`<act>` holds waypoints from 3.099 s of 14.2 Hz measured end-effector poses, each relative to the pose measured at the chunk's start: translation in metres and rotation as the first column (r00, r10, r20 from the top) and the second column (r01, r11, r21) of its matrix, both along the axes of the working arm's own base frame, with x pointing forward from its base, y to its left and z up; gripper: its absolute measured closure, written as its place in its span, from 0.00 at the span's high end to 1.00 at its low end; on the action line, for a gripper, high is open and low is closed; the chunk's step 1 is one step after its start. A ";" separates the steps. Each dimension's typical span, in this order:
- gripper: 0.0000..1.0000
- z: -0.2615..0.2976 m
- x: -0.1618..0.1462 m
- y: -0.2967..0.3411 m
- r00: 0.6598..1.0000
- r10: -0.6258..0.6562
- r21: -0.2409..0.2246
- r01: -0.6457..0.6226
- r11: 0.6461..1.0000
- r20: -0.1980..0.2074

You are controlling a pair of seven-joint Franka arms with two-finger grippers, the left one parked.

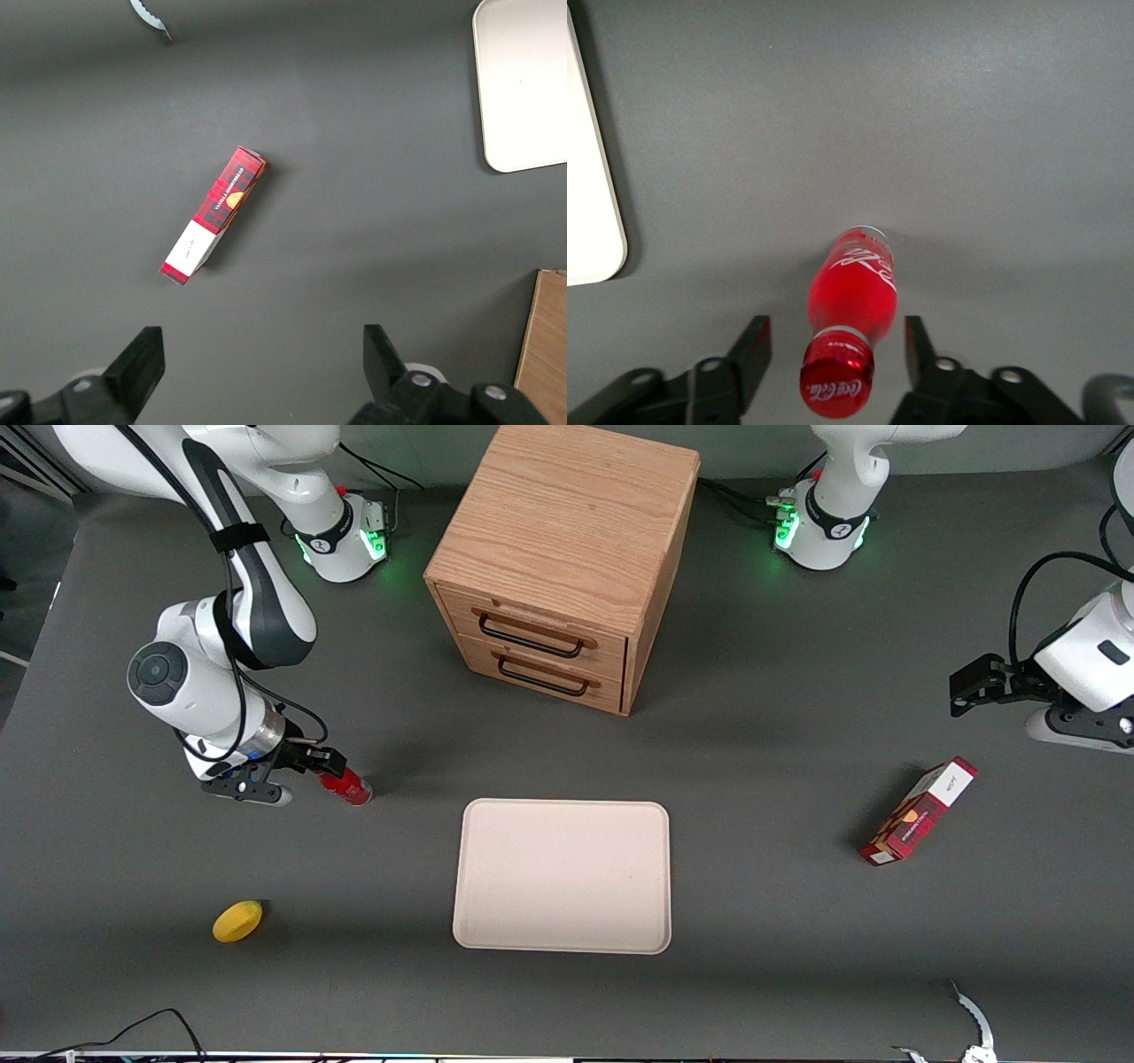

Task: Place coke bottle on tray
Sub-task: 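Close the right gripper around the bottle's body and lift it, then carry the held bottle over to the cream tray, then lower the bottle onto the tray and open the right gripper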

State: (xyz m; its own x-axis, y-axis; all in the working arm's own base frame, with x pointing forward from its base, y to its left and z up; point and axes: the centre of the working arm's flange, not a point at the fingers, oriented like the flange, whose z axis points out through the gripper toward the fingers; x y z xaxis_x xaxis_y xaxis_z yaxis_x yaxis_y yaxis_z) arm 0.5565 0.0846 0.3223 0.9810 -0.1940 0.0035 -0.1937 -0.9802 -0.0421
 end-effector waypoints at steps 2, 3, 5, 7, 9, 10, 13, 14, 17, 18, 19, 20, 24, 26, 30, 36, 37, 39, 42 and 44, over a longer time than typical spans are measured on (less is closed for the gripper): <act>0.38 0.001 0.000 0.000 1.000 0.006 -0.006 -0.006 1.000 0.003; 0.32 0.002 0.000 0.000 1.000 0.009 -0.009 -0.009 1.000 0.006; 0.32 0.006 0.001 0.000 1.000 0.010 -0.009 -0.010 1.000 0.012; 0.32 0.024 0.004 0.001 1.000 0.013 -0.014 -0.013 1.000 0.005; 0.32 0.069 0.013 0.002 0.999 0.028 -0.024 -0.029 0.999 -0.030; 0.32 0.102 0.017 0.002 0.998 0.042 -0.027 -0.043 0.999 -0.043; 0.32 0.208 0.023 0.000 0.996 0.064 -0.031 -0.066 0.997 -0.059; 0.32 0.238 0.023 0.000 0.996 0.065 -0.030 -0.067 0.997 -0.069; 0.32 0.296 0.033 0.010 0.992 0.076 -0.022 -0.078 0.997 -0.103; 0.32 0.303 0.044 0.018 0.993 0.062 -0.017 -0.064 0.998 -0.099; 0.32 0.304 0.055 0.028 0.995 0.043 -0.011 -0.045 0.999 -0.093; 0.32 0.298 0.068 0.041 0.996 0.019 -0.002 -0.019 1.000 -0.089; 0.32 0.236 0.120 0.109 0.987 -0.157 0.049 0.159 0.986 -0.042; 0.32 0.190 0.142 0.144 0.966 -0.259 0.079 0.259 0.963 -0.017; 0.32 0.106 0.168 0.193 0.918 -0.394 0.108 0.389 0.915 0.040; 0.32 0.019 0.172 0.239 0.889 -0.452 0.089 0.446 0.891 0.073; 0.32 0.009 0.171 0.242 0.885 -0.461 0.088 0.455 0.886 0.065; 0.32 0.003 0.171 0.242 0.880 -0.472 0.086 0.467 0.880 0.059; 0.58 0.012 0.175 0.240 0.875 -0.478 0.101 0.471 0.876 0.070; 0.78 0.025 0.178 0.233 0.871 -0.485 0.099 0.478 0.873 0.075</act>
